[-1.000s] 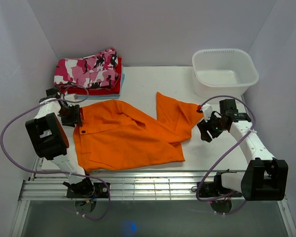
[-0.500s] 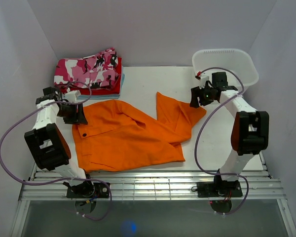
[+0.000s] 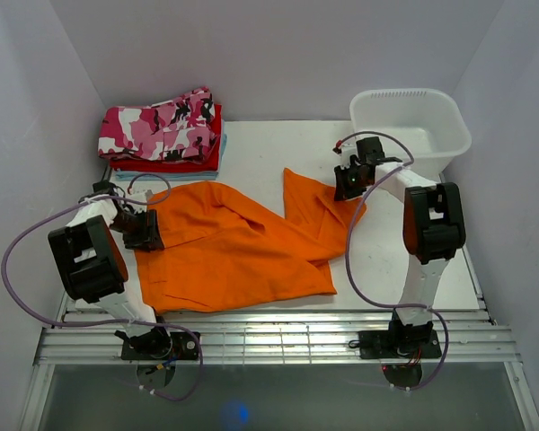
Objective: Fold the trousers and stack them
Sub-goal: Flatten the trousers out
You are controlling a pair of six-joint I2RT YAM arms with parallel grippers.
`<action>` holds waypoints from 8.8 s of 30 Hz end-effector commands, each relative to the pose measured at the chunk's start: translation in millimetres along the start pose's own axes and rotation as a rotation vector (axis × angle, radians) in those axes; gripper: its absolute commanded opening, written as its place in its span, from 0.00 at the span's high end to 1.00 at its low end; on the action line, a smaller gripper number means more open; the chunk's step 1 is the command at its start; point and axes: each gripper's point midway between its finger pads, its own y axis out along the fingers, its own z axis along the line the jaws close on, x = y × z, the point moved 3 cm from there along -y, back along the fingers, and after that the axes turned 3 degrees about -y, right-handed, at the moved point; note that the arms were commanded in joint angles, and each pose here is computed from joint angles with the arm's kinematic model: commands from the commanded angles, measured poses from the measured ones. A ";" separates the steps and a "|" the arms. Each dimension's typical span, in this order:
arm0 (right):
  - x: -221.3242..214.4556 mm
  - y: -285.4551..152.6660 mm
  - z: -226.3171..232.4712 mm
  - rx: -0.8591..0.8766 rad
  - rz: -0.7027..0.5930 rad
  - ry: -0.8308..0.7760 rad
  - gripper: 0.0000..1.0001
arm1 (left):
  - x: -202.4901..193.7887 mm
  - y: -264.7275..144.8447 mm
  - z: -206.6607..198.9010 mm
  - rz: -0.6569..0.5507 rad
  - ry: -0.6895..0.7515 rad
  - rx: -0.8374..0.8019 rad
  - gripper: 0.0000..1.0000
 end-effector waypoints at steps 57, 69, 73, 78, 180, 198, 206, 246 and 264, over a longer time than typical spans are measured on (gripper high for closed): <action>51.0 12.1 -15.6 -0.029 -0.002 -0.197 0.35 | -16.4 32.6 21.1 0.038 -0.119 0.065 0.47; -24.7 43.5 -9.0 -0.153 0.268 -0.393 0.80 | -17.5 35.3 29.6 0.049 -0.125 0.113 0.54; -49.1 -0.8 -19.4 -0.195 0.295 -0.404 0.92 | -18.1 37.9 39.3 0.058 -0.136 0.145 0.68; -56.0 -89.2 -56.3 -0.302 0.237 -0.371 0.92 | -18.2 38.4 52.1 0.053 -0.181 0.163 0.89; -140.5 -155.8 -78.9 -0.021 0.193 -0.530 0.43 | -106.1 -19.5 71.3 0.158 -0.048 0.216 0.52; -240.3 -155.9 -142.3 -0.181 0.480 -0.521 0.43 | -58.3 -51.8 169.0 0.236 0.083 0.512 0.76; -230.5 -184.9 -92.3 -0.023 0.405 -0.624 0.37 | -29.0 -70.9 135.4 0.099 0.215 0.339 0.61; -191.6 -222.1 -86.6 -0.410 0.203 -0.934 0.10 | -47.3 -48.4 100.5 -0.004 0.269 0.270 0.64; -39.6 -189.5 -64.9 -0.073 -0.232 -0.195 0.29 | 155.3 -58.8 -202.0 -0.539 0.364 -0.189 0.36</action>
